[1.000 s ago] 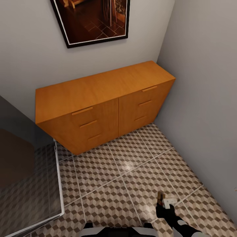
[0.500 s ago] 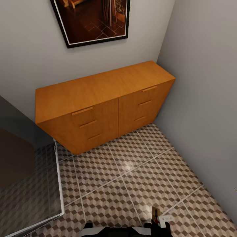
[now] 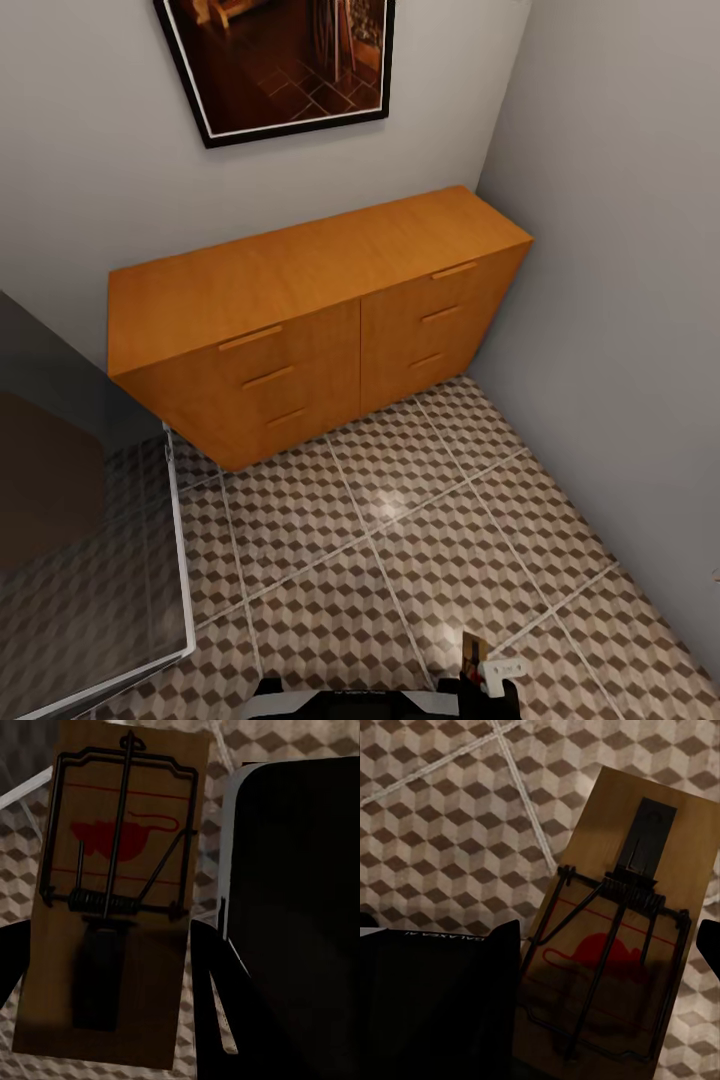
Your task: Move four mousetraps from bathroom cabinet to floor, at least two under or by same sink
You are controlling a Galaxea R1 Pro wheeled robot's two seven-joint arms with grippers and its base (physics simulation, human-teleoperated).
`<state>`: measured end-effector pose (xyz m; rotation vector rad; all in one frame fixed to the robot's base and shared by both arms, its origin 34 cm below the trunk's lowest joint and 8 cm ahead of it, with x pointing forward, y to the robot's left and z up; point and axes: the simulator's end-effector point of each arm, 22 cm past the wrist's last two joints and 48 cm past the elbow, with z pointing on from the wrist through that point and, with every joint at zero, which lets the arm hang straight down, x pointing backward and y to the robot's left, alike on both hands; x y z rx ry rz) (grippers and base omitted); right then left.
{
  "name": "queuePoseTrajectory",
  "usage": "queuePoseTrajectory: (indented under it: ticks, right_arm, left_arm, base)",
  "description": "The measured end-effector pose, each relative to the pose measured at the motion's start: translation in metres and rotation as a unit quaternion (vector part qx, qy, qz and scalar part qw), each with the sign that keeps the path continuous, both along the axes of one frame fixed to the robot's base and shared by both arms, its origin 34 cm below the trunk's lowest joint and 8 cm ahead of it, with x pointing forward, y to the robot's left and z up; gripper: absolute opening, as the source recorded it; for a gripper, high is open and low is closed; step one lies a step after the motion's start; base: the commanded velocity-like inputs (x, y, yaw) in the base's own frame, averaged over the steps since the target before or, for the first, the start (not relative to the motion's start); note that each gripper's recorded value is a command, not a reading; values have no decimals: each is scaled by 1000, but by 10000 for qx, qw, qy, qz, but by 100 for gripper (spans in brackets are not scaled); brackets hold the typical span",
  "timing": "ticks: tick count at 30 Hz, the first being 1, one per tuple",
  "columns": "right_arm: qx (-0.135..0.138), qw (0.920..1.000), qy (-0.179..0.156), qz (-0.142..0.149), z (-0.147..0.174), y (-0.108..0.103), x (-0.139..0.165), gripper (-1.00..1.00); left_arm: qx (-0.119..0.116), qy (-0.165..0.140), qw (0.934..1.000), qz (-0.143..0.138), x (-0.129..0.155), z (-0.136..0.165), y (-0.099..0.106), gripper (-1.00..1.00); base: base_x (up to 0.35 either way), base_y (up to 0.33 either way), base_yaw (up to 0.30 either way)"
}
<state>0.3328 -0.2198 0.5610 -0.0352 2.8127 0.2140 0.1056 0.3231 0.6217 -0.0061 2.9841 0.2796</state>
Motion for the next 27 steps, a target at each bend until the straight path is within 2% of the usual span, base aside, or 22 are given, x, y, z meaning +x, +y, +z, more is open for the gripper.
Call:
queuePoseTrajectory:
  ticks: [7,10,12,14,16,18,20,25,27]
  right_arm:
    - [-19,10000,-57,-4,2,-3,4,-100]
    - [-34,10000,-68,-1,3,-5,4,-100]
    - [-37,10000,-76,-2,4,-5,3,-100]
    - [-35,10000,-90,-1,5,-5,4,-100]
    - [-34,9999,-104,0,5,-5,6,-100]
    - [-34,9999,-120,0,6,-5,7,-100]
    - [-34,9999,-135,0,7,-5,8,-100]
    - [-37,9998,-174,-1,9,-5,11,-100]
    - [-37,9998,-190,-1,9,-5,13,-100]
  left_arm:
    - [-563,223,9971,-453,-18,-2,-50,-100]
    - [-878,317,9949,-390,-15,-5,-90,-100]
    - [-1119,629,9912,-320,-12,-9,-124,-100]
    - [-1024,776,9912,-326,13,-18,-134,-100]
    - [-941,782,9919,-337,30,-22,-138,-100]
    - [-974,681,9924,-327,52,-24,-150,-100]
    - [-1068,466,9928,-261,87,-25,-164,-100]
    - [-890,282,9955,157,129,-31,-150,-100]
    - [-837,181,9963,75,140,-32,-146,-100]
  base:
    - [0,0,0]
    - [0,0,0]
    - [0,0,0]
    - [0,0,0]
    - [0,0,0]
    - [0,0,0]
    - [0,0,0]
    - [0,0,0]
    - [0,0,0]
